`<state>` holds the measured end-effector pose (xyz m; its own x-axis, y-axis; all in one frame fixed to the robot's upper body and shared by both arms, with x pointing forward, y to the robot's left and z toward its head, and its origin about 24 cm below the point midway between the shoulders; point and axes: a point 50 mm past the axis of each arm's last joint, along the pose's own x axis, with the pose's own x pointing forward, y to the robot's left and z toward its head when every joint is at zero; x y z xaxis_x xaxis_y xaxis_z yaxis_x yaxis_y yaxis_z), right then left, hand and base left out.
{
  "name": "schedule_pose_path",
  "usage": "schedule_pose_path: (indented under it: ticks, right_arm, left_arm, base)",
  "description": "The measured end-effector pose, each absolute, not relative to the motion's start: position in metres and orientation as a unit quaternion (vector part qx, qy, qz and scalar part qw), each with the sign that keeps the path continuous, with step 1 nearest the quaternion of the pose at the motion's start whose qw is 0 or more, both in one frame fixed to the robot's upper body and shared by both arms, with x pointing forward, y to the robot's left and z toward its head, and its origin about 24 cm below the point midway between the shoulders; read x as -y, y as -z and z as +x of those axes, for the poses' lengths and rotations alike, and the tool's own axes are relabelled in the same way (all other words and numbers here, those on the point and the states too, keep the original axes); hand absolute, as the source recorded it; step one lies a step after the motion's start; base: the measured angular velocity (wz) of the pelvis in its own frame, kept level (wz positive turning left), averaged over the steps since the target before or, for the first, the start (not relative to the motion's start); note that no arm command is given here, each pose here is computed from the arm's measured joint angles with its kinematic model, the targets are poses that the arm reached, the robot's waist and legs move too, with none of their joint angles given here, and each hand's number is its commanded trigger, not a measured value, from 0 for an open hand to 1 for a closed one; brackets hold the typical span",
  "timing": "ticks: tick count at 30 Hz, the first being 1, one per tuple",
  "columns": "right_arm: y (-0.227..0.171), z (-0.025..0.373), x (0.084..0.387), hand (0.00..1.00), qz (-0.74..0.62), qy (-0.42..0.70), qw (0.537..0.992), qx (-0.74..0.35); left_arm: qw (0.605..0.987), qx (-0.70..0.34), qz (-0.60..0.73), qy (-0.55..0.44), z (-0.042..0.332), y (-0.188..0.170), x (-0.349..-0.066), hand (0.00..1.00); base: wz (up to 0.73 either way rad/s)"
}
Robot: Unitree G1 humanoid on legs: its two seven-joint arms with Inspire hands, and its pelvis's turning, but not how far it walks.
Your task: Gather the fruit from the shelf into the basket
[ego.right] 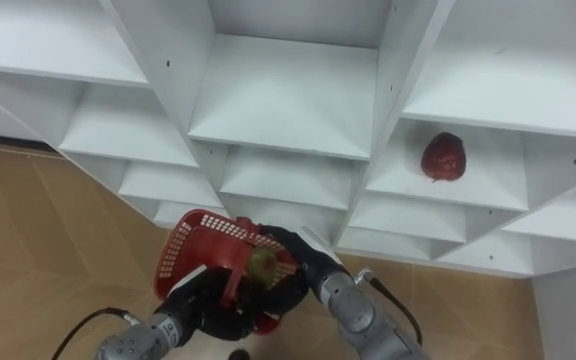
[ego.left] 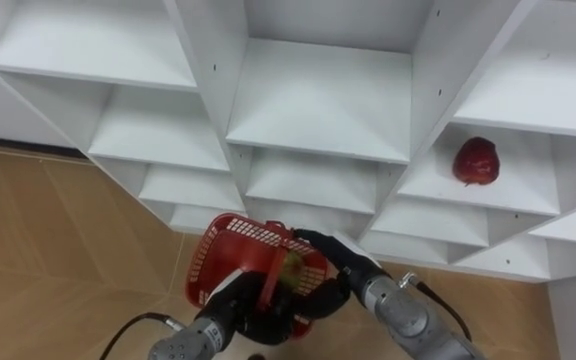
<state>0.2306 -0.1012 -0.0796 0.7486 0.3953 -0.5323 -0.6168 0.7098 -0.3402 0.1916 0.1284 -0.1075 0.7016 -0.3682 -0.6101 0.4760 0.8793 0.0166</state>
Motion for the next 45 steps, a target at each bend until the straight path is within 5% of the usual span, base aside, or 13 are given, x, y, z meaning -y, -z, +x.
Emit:
schedule_pose_path:
  ticks: [45]
  right_arm:
    - [0.057,0.201,0.134,0.0,-0.209,-0.239,0.934,-0.164]
  left_arm:
    - [0.911,-0.352,0.096,0.19,0.164,0.119,-0.164,1.0]
  base:
    - [-0.06]
